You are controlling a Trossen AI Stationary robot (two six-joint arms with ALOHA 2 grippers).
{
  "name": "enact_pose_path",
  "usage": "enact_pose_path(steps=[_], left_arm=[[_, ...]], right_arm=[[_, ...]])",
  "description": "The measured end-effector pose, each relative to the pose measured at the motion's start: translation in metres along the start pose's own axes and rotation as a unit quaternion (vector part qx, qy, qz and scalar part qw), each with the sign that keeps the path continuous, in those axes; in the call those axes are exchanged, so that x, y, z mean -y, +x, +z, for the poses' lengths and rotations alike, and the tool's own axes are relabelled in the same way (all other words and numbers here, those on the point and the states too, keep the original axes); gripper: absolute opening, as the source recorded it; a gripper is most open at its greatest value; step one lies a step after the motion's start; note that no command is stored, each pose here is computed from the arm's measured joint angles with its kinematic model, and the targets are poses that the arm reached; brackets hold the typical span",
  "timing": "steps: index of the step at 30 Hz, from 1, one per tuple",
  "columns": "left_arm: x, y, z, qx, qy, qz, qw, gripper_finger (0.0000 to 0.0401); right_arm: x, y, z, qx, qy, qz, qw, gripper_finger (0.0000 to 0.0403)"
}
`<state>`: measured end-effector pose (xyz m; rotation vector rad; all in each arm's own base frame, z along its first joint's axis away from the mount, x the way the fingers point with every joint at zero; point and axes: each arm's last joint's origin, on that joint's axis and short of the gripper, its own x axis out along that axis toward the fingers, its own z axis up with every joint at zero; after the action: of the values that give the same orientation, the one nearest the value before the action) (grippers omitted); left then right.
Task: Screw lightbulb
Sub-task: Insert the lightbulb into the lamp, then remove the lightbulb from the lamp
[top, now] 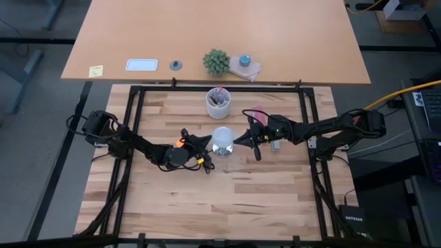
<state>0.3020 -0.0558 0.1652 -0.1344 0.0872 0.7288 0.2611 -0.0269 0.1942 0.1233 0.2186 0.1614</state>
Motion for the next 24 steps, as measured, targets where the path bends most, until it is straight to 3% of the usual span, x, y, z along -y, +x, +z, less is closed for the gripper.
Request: enact_pose_path(steps=[11, 24], left_arm=[[0.007, -0.02, 0.004, 0.027, 0.034, 0.054, 0.998, 0.0001], [0.024, -0.052, 0.008, 0.035, 0.02, -0.001, 0.999, 0.0001]], right_arm=[[-0.001, -0.003, 0.005, 0.012, -0.008, 0.001, 1.0, 0.0005], [-0.008, -0.019, 0.027, 0.065, -0.049, 0.003, 0.997, 0.0005]])
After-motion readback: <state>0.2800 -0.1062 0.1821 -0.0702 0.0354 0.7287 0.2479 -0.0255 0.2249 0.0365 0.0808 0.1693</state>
